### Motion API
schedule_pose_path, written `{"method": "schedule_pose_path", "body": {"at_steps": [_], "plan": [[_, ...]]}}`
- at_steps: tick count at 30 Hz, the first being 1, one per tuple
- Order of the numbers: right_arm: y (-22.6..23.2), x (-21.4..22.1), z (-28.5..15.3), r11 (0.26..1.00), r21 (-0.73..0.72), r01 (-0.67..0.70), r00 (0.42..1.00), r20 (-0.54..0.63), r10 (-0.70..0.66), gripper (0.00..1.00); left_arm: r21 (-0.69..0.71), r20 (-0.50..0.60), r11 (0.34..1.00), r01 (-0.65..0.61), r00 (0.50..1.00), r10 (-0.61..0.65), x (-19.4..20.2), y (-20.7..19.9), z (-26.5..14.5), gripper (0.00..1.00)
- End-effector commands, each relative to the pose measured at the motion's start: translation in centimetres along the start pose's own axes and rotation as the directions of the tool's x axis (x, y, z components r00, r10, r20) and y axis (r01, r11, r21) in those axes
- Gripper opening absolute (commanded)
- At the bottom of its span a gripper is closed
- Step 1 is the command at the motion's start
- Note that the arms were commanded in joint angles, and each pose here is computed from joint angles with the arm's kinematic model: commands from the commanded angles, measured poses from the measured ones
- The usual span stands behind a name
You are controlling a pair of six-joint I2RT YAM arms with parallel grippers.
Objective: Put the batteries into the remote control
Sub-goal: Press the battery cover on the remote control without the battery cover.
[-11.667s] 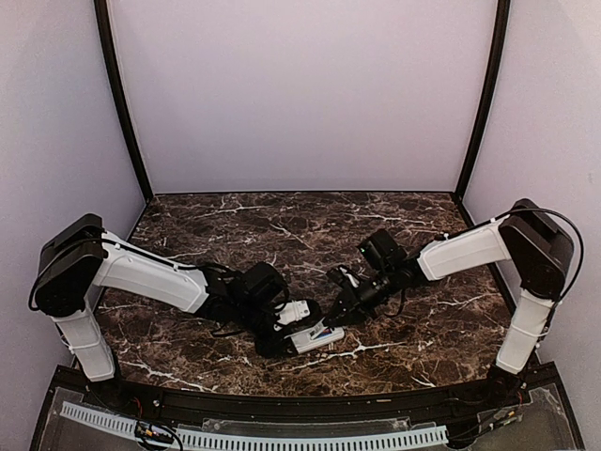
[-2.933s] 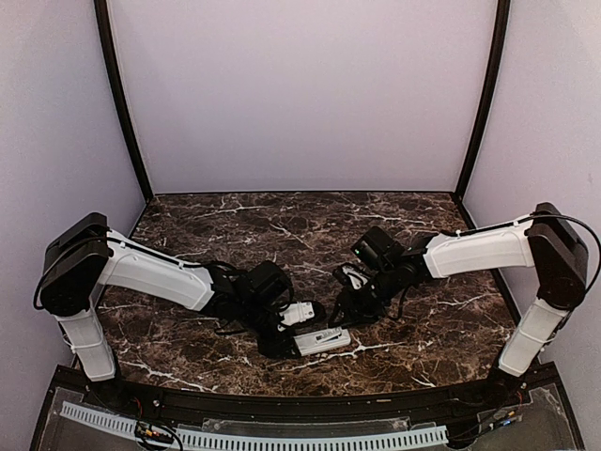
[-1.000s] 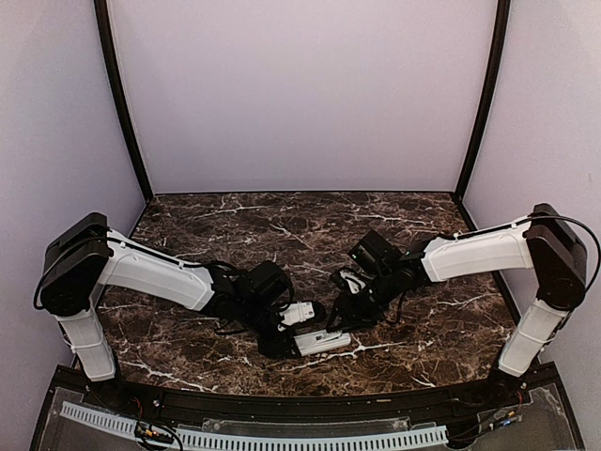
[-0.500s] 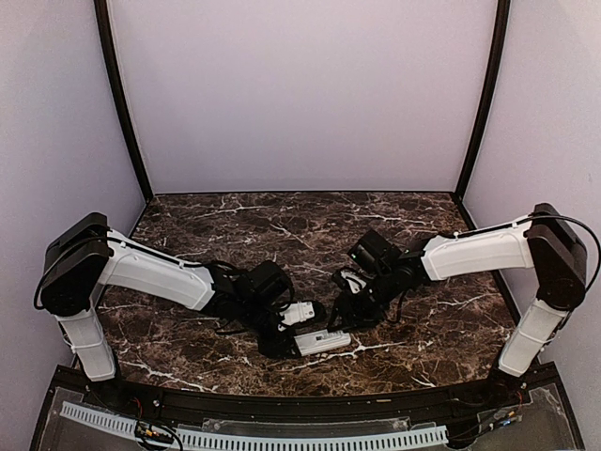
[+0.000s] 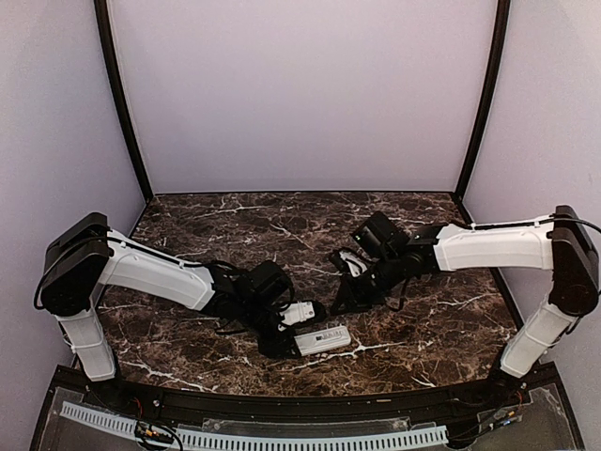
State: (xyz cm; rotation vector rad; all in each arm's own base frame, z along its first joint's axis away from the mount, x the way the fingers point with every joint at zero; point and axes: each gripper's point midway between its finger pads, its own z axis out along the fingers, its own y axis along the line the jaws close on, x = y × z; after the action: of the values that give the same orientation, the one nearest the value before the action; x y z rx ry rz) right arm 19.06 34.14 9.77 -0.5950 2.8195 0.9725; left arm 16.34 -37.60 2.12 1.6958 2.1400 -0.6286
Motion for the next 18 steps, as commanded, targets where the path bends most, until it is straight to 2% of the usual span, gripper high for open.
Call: {"method": "schedule_pose_path", "body": {"at_steps": [1,7,12,15,18], "plan": [[1.4,0.6,1.0,0.995,-0.102,0.002,1.0,-0.014,-0.004,0.0,0.047,-0.135,0.998,0.046,0.99,-0.039,3.9,-1.1,1.5,0.15],[-1.5,2.7,3.9,0.996,-0.062,-0.067,0.995,-0.077,0.063,0.0,0.046,-0.136,0.998,0.046,0.99,-0.039,3.9,-1.1,1.5,0.15],[-4.5,5.0,5.2,0.993,0.028,-0.114,0.984,-0.134,0.117,0.0,0.046,-0.137,0.998,0.048,0.99,-0.041,3.9,-1.1,1.5,0.15],[-3.8,4.1,4.1,0.996,0.031,-0.083,0.991,-0.102,0.086,0.0,0.046,-0.138,0.998,0.044,0.99,-0.037,3.9,-1.1,1.5,0.15],[-1.3,2.4,2.6,0.999,-0.038,-0.024,0.998,-0.059,0.022,0.0,0.045,-0.138,0.998,0.042,0.99,-0.035,3.8,-1.1,1.5,0.15]]}}
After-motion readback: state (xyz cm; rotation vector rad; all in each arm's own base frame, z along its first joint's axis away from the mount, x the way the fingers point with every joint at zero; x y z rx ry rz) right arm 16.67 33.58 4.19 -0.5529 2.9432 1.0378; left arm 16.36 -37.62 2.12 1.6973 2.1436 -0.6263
